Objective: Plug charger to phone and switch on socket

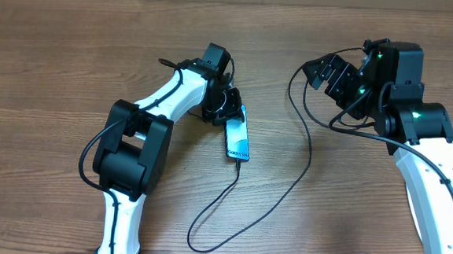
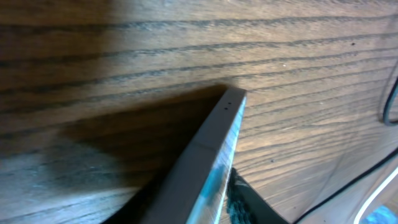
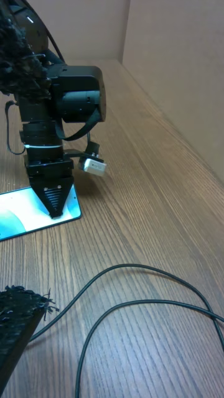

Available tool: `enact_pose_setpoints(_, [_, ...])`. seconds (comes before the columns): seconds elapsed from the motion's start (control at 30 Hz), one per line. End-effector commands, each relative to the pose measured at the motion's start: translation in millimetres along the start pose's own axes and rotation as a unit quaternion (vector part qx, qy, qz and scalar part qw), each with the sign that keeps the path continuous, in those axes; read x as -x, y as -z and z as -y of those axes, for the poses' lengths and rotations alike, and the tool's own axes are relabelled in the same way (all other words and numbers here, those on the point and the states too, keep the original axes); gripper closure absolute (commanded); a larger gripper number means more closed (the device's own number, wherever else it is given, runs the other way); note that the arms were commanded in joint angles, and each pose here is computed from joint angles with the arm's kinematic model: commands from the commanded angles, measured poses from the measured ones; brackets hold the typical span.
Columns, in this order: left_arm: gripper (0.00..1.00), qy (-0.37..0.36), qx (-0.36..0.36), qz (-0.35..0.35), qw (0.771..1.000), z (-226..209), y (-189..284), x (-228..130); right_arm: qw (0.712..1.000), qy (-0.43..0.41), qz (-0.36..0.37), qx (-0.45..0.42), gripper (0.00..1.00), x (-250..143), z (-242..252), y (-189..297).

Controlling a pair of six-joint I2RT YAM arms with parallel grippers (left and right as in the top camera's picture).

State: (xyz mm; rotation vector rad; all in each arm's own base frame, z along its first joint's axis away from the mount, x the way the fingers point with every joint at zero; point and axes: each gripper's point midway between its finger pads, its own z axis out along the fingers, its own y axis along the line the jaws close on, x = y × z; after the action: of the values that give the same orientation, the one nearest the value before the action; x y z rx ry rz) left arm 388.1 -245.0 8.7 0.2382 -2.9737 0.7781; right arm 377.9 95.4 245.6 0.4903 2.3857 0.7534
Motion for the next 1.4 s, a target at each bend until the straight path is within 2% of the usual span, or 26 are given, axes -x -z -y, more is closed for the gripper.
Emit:
enact_pose_setpoints(0.0, [0.59,0.003,0.008,-0.005,1.0,-3.5,-2.9,-2.9,1.0,0.008,0.015,0.001,0.0,6.3,-3.3,7.2])
enact_pose_setpoints(0.2, [0.52,0.004,0.009,-0.006,1.0,-4.0,-2.9,-3.5,1.0,0.008,0.015,0.001,0.0,6.3,-3.3,7.2])
enact_pose_setpoints(0.63, [0.51,0.005,0.011,-0.007,1.0,-5.0,-2.9,-4.1,1.0,0.007,0.015,0.001,0.0,6.2,-3.2,7.1])
enact_pose_setpoints(1.03, [0.29,0.012,0.031,-0.006,0.999,-22.3,3.3,-0.2,1.0,0.007,0.014,0.0,0.0,5.5,-2.5,7.0])
enact_pose_setpoints(1.37, [0.28,-0.028,0.016,-0.014,0.999,-18.1,4.8,-2.0,1.0,0.007,0.018,-0.007,0.0,7.0,-0.2,7.0])
